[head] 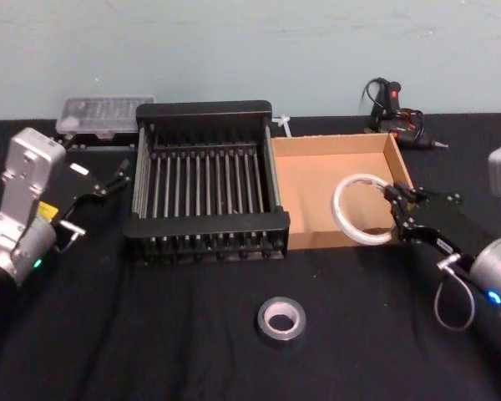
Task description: Pick up the white tape and place it into the black box , Pick up the silver tape and place it into the brown box.
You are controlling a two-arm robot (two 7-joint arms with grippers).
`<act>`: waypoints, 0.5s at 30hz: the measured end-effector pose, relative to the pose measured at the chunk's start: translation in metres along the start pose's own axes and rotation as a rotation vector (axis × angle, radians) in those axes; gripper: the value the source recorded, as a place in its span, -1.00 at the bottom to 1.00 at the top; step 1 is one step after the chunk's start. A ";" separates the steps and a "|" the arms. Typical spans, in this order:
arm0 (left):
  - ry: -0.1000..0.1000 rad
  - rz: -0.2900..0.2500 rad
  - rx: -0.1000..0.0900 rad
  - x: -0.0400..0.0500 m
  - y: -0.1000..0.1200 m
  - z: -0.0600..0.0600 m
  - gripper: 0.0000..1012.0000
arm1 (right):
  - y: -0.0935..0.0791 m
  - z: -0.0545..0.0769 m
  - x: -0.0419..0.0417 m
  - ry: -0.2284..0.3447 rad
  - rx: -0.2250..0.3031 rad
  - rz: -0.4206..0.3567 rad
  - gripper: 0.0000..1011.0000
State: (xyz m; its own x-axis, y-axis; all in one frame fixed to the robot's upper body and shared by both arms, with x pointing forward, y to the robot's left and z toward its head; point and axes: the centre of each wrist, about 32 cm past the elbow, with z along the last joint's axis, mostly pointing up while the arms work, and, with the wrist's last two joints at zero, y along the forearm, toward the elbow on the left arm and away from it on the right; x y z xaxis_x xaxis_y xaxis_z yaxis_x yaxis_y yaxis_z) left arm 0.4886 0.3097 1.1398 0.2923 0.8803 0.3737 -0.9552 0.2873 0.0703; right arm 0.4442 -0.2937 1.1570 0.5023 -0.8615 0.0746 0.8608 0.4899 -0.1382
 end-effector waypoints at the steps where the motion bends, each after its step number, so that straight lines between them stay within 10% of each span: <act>1: 0.000 0.000 0.000 0.0000 0.000 0.000 0.98 | 0.002 0.001 0.0003 -0.001 0.000 0.002 -0.84; 15: 0.000 0.000 0.000 0.0000 0.000 0.000 0.98 | 0.044 0.012 0.0017 -0.031 0.025 0.057 -0.84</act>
State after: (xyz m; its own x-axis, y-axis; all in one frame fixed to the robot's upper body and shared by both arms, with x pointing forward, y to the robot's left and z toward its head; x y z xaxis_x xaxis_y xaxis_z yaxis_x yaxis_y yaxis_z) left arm 0.4886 0.3097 1.1398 0.2923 0.8803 0.3737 -0.9552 0.2874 0.0703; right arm 0.4836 -0.2722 1.1630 0.5525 -0.8278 0.0974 0.8323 0.5416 -0.1181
